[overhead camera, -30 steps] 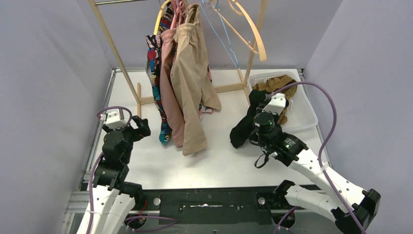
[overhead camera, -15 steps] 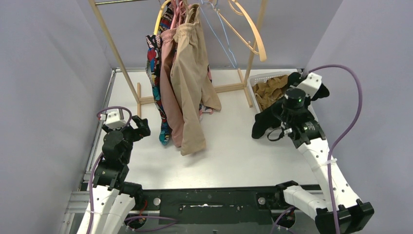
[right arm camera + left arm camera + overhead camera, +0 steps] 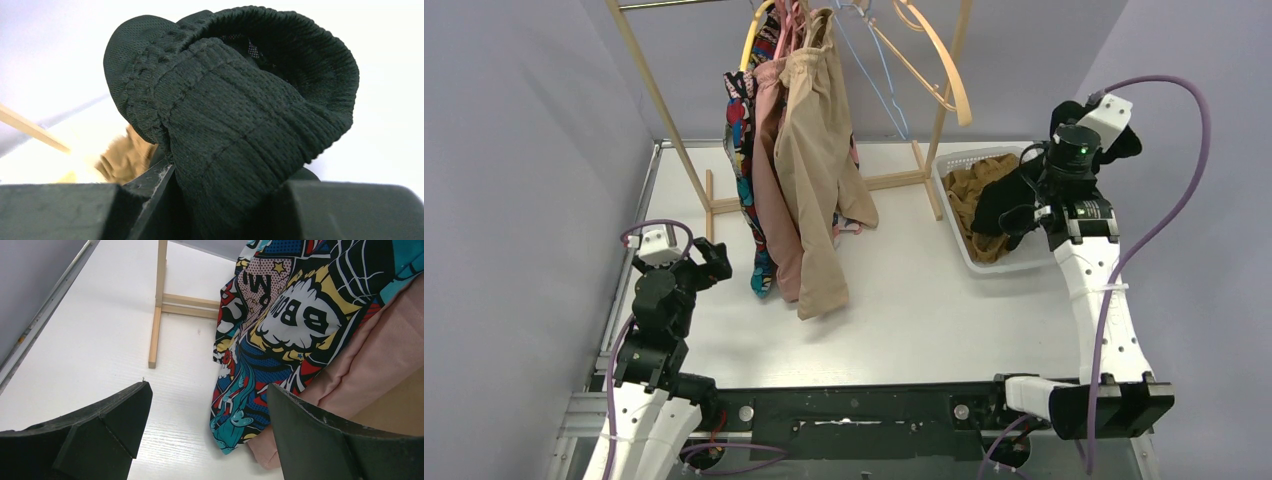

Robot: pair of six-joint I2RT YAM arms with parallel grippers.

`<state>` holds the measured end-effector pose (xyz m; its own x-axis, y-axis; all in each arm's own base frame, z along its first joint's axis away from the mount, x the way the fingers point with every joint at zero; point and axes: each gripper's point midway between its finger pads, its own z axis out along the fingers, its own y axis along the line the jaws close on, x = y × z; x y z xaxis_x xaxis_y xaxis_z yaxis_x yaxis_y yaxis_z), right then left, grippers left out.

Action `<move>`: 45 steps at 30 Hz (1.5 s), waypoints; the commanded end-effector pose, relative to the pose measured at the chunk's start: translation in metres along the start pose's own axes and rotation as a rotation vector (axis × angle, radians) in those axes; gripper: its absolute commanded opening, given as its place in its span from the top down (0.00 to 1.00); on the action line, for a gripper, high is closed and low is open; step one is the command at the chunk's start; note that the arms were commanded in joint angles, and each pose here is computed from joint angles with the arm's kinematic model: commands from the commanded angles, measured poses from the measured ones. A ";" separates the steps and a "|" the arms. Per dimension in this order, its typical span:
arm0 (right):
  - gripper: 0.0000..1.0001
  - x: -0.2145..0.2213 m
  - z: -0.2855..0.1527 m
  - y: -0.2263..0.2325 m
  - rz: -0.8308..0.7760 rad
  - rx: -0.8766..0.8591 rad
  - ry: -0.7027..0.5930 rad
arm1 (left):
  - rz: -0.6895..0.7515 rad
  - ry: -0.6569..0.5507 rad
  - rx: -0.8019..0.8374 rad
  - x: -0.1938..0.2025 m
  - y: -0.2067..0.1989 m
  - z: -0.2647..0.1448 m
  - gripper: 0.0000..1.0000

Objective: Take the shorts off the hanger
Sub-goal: Place the shorts in the basket.

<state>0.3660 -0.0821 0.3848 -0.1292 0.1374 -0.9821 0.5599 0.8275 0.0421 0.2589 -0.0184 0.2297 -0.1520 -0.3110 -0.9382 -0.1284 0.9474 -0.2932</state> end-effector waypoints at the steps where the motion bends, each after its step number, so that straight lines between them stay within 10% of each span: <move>1: 1.00 0.066 0.030 -0.008 -0.053 -0.006 0.148 | -0.020 -0.070 0.031 -0.019 -0.007 0.000 0.14; 8: 1.00 0.189 0.037 0.022 -0.042 -0.322 0.524 | -0.020 -0.067 0.031 -0.019 -0.007 0.002 0.14; 28: 0.99 0.094 0.061 0.043 0.007 -0.393 0.334 | -0.021 -0.060 0.030 -0.017 -0.006 0.003 0.14; 45: 0.97 0.262 0.078 -0.025 -0.049 -0.097 0.661 | -0.021 -0.060 0.028 -0.017 -0.005 0.003 0.14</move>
<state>0.3657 -0.0985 0.0919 -0.6892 0.3955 -0.6071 0.4630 0.8849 0.0510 0.2609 -0.0166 0.2272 -0.1578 -0.3145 -0.9361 -0.1320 0.9461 -0.2956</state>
